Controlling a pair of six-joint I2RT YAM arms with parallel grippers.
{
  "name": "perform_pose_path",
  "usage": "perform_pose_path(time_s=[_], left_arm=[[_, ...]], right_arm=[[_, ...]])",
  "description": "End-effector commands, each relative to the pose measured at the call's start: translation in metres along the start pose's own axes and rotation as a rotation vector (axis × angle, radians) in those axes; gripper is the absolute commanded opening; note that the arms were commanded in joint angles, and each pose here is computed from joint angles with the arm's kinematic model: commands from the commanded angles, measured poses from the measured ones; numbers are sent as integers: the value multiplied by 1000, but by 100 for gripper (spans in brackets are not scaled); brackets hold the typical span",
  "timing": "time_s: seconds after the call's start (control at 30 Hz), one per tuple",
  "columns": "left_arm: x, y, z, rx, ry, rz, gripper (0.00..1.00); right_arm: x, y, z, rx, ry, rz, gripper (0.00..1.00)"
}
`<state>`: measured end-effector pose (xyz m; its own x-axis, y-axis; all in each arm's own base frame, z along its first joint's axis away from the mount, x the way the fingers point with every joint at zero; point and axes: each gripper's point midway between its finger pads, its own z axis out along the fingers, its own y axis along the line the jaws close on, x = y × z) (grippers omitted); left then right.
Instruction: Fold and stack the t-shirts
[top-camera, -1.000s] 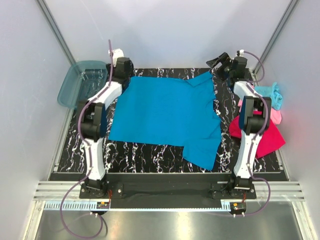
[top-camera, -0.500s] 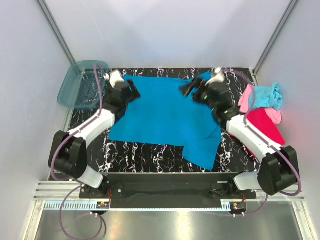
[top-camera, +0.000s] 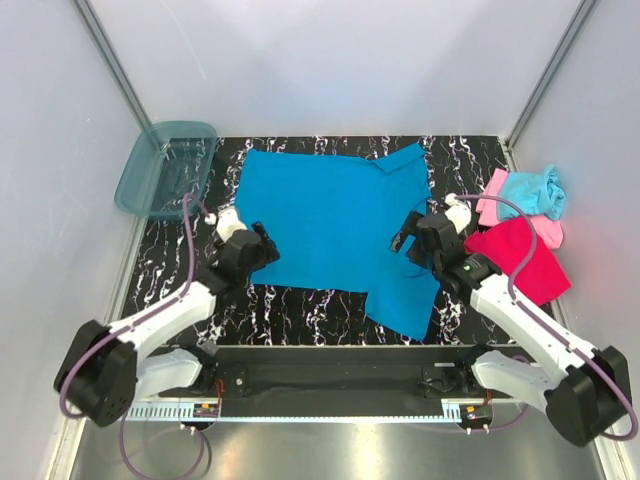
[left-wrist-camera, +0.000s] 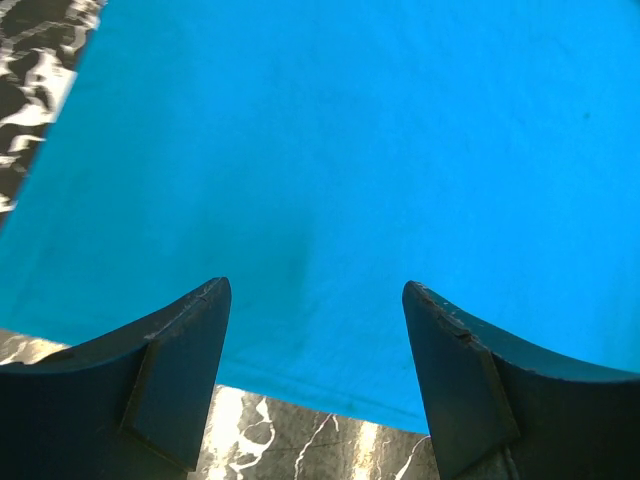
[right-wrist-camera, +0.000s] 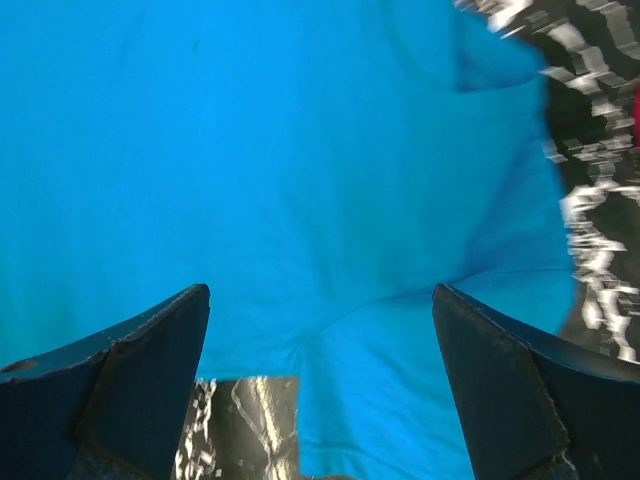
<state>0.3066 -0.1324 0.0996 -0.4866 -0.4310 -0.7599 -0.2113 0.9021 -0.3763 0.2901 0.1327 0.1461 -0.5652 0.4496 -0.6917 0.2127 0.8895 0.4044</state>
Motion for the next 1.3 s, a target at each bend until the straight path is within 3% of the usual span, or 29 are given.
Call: perform_pose_path(time_s=[0.0, 0.07, 0.23, 0.33, 0.4, 0.5, 0.67, 0.8, 1.0, 1.27], left_arm=[[-12, 7, -9, -13, -69, -48, 75], [-7, 8, -15, 11, -59, -54, 75], [6, -1, -24, 139, -40, -79, 76], [12, -7, -28, 227, -46, -76, 75], [17, -9, -31, 264, -40, -82, 75], [31, -15, -34, 326, -16, -74, 74], [57, -12, -39, 364, 28, -43, 73], [65, -15, -48, 400, 52, -38, 73], [54, -19, -57, 419, 17, 10, 73], [53, -18, -57, 422, 9, 42, 73]], right_arm=[[-31, -33, -13, 170, -143, 57, 100], [-26, -46, -11, 182, -126, 93, 100], [9, -80, 18, 152, 57, 192, 100], [-26, -82, 35, 101, 9, 229, 100], [-69, -63, 42, 52, -63, 227, 100], [-103, -35, 69, 10, -45, 224, 100], [-134, -1, 117, -61, -21, 285, 100], [-169, 19, 155, -76, -39, 244, 100], [-147, 40, 229, -117, 102, 248, 95], [-129, 87, 269, -149, 145, 182, 86]])
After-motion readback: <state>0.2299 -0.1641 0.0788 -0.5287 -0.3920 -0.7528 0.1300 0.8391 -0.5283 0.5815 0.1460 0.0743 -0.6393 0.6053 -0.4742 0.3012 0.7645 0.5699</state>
